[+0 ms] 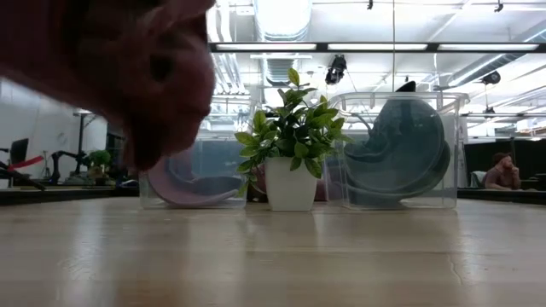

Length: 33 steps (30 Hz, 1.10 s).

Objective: Pick & Place hat
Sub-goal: Put the bottom red cap into the left transparent bin

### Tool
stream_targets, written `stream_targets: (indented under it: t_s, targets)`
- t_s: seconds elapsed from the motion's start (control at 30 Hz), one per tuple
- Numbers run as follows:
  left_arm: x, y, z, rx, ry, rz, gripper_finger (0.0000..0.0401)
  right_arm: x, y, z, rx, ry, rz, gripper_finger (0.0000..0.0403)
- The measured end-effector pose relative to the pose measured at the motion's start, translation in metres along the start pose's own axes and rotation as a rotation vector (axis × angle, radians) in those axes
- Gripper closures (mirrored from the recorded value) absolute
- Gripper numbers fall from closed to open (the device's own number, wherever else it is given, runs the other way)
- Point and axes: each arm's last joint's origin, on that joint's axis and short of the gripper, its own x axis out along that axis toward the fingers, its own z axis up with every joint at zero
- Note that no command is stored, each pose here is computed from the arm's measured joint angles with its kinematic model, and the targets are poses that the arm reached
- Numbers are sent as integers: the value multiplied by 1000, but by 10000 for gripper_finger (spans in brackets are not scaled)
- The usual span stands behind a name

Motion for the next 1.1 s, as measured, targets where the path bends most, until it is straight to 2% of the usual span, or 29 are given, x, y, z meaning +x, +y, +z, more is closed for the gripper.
stream_targets:
  t_s: [0.3, 0.4, 0.53, 0.63, 0.83, 0.97, 1.1]
  targets:
    - [-8, -4, 8, -84, 26, -80, 400, 0, 0, 0, 0, 0, 0, 174]
    - [-14, -10, 13, -134, 46, -168, 401, 0, 0, 0, 0, 0, 0, 174]
    - [-25, -15, 23, -130, 52, -296, 400, 0, 0, 0, 0, 0, 1, 174]
    - [-30, -13, 29, -183, 32, -326, 397, 0, 0, 0, 0, 0, 0, 174]
    - [-39, -10, 48, -249, -124, -418, 394, 0, 0, 0, 0, 0, 1, 174]
    - [-54, -5, 52, -248, -208, -504, 393, 0, 0, 0, 0, -1, 0, 174]
    - [-60, 10, 66, -260, -269, -491, 393, 0, 0, 0, 0, 0, 0, 174]
